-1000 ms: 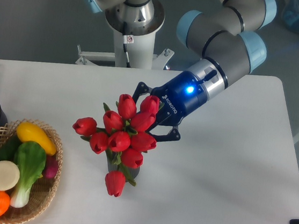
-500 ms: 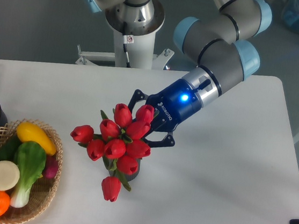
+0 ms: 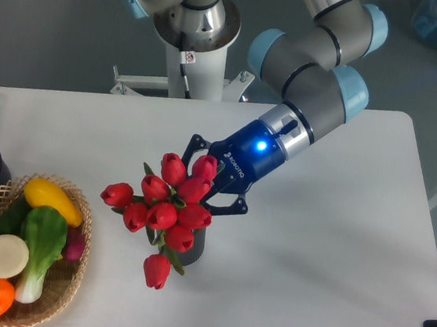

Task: Insert the flowers into the vase
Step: 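Lower the tulip stems into the vase opening, then open the gripper to release the tulips in the vase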

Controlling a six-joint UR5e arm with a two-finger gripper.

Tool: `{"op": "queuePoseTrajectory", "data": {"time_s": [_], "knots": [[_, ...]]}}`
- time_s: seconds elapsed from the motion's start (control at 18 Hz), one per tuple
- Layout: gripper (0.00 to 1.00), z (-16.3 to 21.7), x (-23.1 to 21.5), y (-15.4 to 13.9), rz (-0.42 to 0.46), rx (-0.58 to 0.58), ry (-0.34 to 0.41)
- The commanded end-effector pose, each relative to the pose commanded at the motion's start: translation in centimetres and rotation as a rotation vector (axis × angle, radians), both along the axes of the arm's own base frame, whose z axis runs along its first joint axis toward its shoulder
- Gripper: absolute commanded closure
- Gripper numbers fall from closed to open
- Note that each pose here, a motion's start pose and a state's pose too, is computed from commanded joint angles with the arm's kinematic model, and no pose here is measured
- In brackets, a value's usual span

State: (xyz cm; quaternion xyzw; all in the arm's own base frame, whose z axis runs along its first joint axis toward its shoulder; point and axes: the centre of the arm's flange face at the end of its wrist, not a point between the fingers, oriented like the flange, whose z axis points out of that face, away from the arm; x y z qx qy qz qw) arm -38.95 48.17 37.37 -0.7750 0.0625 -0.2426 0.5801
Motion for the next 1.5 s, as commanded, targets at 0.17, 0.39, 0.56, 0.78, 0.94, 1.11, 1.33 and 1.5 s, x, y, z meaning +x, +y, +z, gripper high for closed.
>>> {"op": "queuePoseTrajectory", "data": {"time_s": [0.17,0.39,0.56,0.78,0.94,1.11,1.33,1.5], "knots": [[1.00,-1.4,0.6,-0.8,-0.004,-0.004,0.030],[1.00,-2.7,0.6,-1.6,0.000,-0.011,0.045],[1.00,-3.1,0.1,-2.1,0.008,-0.013,0.063],[1.00,-3.9,-0.4,-2.7,0.016,-0.037,0.088],[0.95,-4.7,-0.6,-3.2,0.016,-0.037,0.110],[0.59,-5.6,-1.2,-4.1,0.031,-0.086,0.123],[0.00,-6.5,-1.3,-5.5,0.055,-0.109,0.105],[0.00,-7.0,-1.5,-6.9,0.075,-0.169,0.133]]}}
